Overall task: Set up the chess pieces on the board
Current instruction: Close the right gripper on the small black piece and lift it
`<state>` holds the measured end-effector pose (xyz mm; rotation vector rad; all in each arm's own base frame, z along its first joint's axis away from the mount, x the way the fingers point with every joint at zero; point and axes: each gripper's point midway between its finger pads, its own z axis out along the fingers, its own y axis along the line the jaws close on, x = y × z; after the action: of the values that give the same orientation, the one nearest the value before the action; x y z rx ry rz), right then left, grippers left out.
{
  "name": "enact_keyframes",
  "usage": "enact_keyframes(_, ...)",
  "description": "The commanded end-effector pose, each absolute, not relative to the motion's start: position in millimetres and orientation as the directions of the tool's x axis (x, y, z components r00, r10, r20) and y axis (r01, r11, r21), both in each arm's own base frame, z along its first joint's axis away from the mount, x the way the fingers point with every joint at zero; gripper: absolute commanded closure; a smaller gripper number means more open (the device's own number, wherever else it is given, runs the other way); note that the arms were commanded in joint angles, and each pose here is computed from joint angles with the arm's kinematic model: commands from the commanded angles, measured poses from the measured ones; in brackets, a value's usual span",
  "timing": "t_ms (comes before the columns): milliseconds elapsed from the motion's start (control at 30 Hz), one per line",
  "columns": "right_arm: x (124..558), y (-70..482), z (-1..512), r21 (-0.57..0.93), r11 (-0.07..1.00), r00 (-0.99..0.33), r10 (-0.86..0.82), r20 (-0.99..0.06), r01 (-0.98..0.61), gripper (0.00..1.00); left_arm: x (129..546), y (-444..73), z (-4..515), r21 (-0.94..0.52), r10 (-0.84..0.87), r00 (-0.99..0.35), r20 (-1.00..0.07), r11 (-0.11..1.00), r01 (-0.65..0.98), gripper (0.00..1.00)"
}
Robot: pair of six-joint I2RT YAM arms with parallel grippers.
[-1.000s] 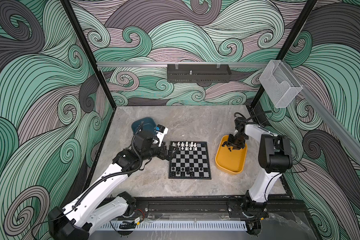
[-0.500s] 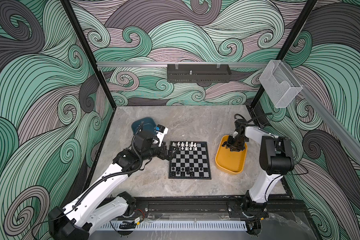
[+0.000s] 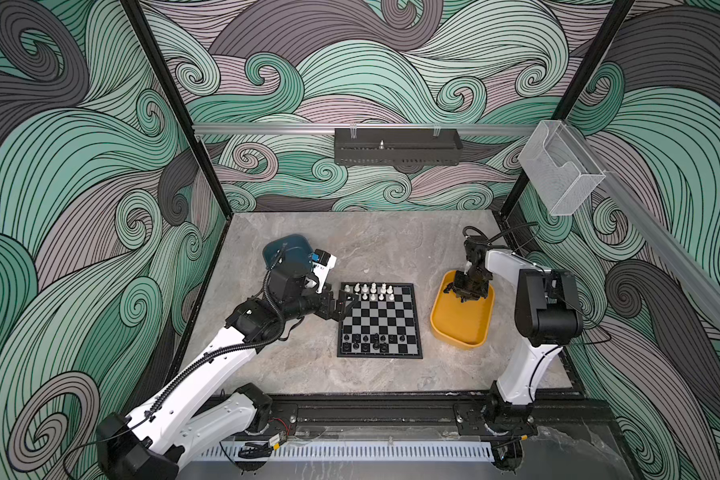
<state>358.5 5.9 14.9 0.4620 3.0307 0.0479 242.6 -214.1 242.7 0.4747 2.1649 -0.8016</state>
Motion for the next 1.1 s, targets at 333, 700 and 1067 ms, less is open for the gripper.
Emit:
enact_keyframes(333,356,6,7,0.009,0.961,-0.960,0.278,-0.034,0.278,0.78,240,-219,246,-0.406,0.071,-0.634,-0.770,0.713,0.572,0.01)
enact_keyframes(700,350,30,52,0.215,0.894,-0.906,0.417,-0.075,0.394,0.98,244,-224,249,-0.434,0.054,-0.643,-0.764,0.694,0.575,0.01)
enact_keyframes(1067,321,119,174,0.801,0.415,-0.761,0.644,0.076,0.431,1.00,263,-296,267,-0.537,-0.082,-0.608,-0.789,0.572,0.620,0.10)
